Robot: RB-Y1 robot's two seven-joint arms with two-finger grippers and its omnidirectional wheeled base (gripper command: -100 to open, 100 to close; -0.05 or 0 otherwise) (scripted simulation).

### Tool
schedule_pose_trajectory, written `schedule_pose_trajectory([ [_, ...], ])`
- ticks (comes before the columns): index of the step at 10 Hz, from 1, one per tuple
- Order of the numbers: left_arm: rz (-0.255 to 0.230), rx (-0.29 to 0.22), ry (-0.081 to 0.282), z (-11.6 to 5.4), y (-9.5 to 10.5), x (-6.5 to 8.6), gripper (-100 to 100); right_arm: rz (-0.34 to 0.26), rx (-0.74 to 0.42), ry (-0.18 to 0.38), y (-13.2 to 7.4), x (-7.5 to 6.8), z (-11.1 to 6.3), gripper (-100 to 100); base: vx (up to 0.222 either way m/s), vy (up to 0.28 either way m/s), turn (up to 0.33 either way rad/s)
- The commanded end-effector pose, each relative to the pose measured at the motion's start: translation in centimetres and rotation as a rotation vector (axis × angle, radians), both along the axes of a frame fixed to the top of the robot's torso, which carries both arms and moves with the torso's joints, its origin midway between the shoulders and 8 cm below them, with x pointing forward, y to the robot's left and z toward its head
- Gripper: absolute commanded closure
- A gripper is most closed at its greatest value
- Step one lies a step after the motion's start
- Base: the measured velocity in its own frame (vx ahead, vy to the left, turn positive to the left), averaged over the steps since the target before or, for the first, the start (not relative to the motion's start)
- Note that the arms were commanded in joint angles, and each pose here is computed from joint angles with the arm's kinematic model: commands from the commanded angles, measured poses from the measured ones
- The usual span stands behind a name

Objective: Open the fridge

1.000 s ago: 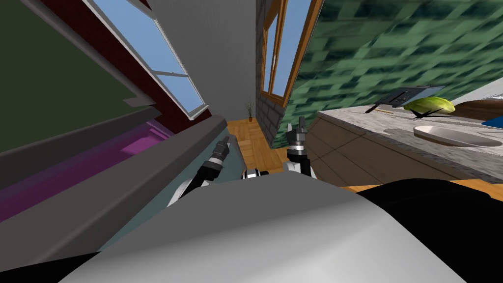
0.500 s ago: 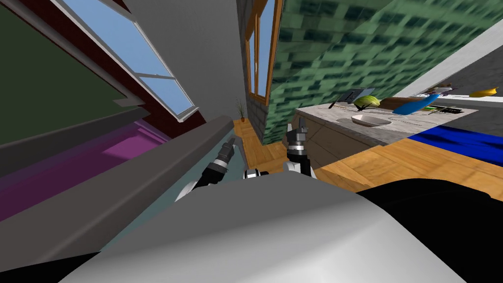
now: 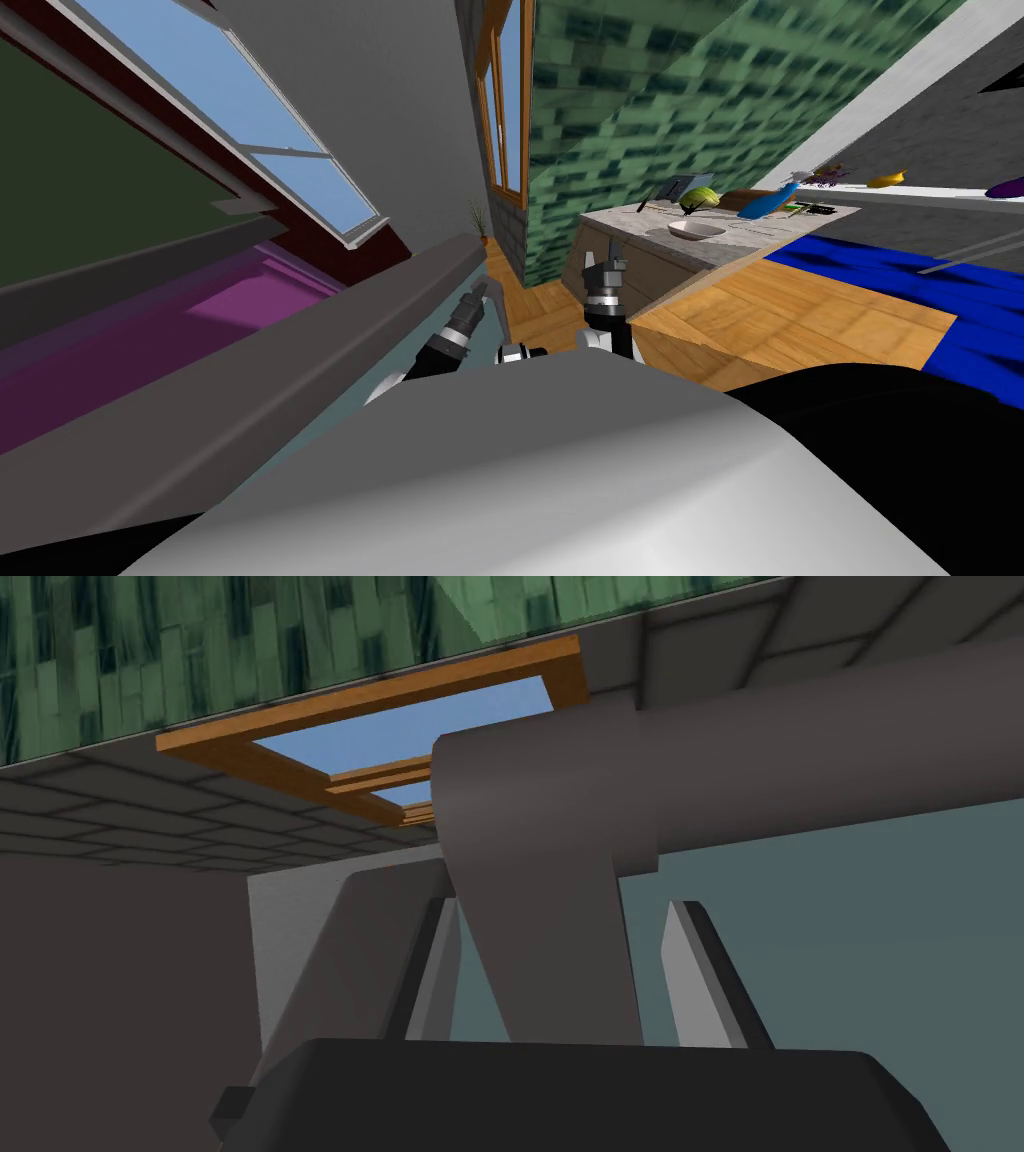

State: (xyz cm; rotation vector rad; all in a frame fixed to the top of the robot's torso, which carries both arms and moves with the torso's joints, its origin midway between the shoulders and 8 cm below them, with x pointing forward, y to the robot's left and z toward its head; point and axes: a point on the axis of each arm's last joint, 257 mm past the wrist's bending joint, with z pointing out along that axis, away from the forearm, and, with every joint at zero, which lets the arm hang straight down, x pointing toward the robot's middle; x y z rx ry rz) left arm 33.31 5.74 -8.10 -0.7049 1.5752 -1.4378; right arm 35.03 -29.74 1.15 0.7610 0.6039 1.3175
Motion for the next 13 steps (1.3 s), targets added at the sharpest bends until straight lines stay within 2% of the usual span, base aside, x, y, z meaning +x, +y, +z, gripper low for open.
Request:
schedule_pose_trajectory([
  [1,-0.061,0.014,0.028,-1.0,-1.6,-1.4,100,0.000,0.000,0.000,0.0,0.0,0.0,0,-0.258,-0.138,-0.132],
  [2,-0.085,0.014,0.031,-1.1,-2.3,-2.0,100,0.000,0.000,0.000,0.0,0.0,0.0,0,-0.227,-0.088,-0.160],
  [5,-0.109,0.015,0.034,-1.2,-2.9,-2.6,100,0.000,0.000,0.000,0.0,0.0,0.0,0,-0.156,-0.076,-0.056],
  [6,-0.075,0.022,-0.011,1.0,-1.9,-0.9,-100,0.000,0.000,0.000,0.0,0.0,0.0,0,-0.061,-0.012,-0.037],
  [13,-0.036,0.020,-0.012,3.6,-1.2,2.7,-100,-0.001,-0.001,0.001,0.0,0.0,0.0,0,-0.047,0.018,-0.052],
])
